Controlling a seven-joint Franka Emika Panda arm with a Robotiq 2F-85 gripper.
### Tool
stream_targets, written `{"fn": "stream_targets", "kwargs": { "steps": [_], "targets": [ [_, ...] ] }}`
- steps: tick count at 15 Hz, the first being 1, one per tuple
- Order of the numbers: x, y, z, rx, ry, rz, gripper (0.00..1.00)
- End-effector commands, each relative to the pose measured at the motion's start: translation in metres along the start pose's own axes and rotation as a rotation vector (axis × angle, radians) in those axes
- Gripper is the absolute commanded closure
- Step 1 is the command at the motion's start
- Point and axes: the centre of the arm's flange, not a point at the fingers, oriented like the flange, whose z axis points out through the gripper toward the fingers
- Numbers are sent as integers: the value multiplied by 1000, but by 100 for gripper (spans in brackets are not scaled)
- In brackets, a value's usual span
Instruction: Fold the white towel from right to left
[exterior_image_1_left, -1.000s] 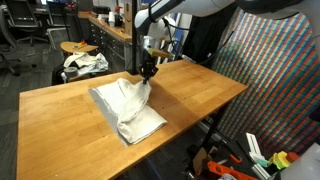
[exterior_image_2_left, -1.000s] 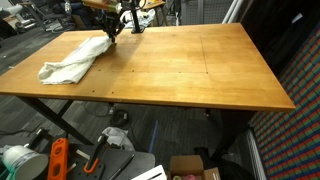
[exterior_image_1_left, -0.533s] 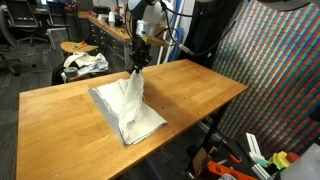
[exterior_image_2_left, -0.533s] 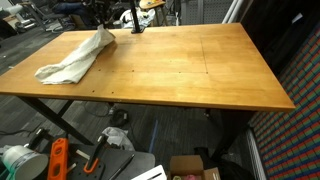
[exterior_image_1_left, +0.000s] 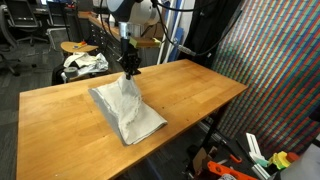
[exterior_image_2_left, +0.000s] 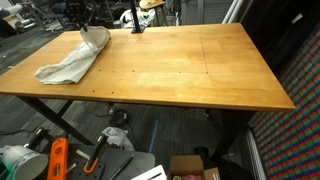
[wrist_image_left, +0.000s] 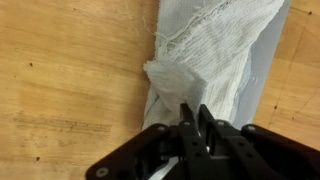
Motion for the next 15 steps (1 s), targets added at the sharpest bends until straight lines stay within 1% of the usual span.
{"fn": "stream_targets", "kwargs": {
  "steps": [1,5,9,12,15],
  "targets": [
    [-36,-47,4,-97,21,-72,86],
    [-45,-99,19,-162,37,-124,86],
    [-35,-141,23,-195,84,-87,86],
    [-34,-158,24,-206,72,-76,88],
    [-40,-160,32,-214,57,-92,86]
  ]
}}
